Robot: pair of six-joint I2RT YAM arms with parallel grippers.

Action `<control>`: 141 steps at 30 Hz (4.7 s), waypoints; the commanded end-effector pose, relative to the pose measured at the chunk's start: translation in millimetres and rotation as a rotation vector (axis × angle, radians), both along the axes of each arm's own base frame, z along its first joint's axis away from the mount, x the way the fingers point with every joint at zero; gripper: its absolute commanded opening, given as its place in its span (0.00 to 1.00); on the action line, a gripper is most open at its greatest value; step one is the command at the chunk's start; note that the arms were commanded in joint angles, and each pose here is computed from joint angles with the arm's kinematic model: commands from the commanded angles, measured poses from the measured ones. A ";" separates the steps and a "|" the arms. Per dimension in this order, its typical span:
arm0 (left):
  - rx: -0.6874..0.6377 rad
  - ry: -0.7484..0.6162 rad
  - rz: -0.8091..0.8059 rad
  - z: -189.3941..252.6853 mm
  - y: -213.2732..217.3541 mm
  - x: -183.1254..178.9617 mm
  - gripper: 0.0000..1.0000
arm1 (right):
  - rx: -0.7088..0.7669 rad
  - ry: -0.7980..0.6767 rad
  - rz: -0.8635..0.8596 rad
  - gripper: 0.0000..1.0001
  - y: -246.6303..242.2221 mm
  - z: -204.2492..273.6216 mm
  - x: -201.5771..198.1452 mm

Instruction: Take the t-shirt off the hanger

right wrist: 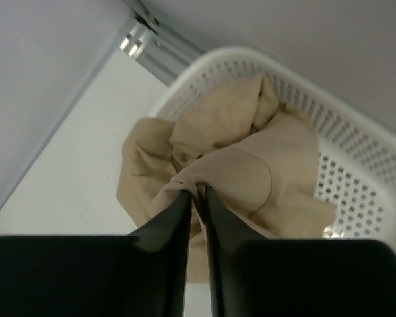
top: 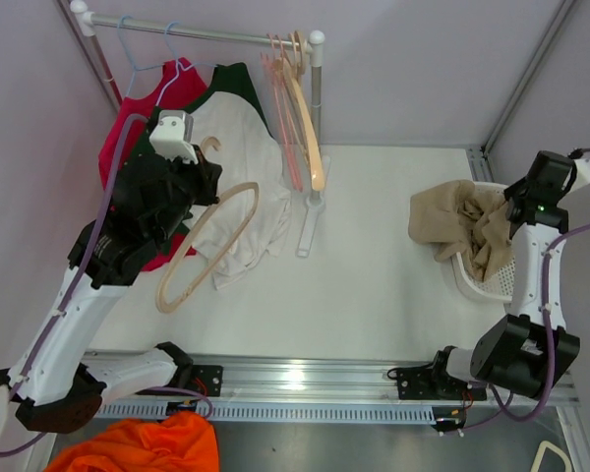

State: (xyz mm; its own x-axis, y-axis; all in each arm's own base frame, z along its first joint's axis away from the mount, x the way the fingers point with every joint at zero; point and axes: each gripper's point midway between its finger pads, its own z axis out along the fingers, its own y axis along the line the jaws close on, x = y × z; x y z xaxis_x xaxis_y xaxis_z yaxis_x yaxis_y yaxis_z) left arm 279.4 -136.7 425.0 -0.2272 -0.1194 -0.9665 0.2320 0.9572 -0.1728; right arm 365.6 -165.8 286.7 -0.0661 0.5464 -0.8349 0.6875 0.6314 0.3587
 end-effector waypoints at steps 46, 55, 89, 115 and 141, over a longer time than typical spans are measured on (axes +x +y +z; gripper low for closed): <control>0.076 -0.482 0.173 123.8 -55.5 199.1 0.01 | -0.115 -0.282 0.276 0.68 74.1 115.1 -11.8; 0.074 -0.478 0.121 119.7 -61.8 227.5 0.01 | -0.115 -0.298 0.295 0.68 78.8 117.8 -16.1; 0.018 -0.399 0.089 86.3 -45.3 209.5 0.47 | -0.087 -0.320 0.348 0.69 92.4 117.4 -21.6; 0.014 -0.440 0.131 129.4 97.7 174.5 0.66 | -0.070 -0.325 0.459 0.71 132.9 116.6 -6.4; -0.023 -0.309 0.096 65.7 109.7 271.1 0.45 | -0.098 -0.297 0.467 0.73 141.2 111.0 12.2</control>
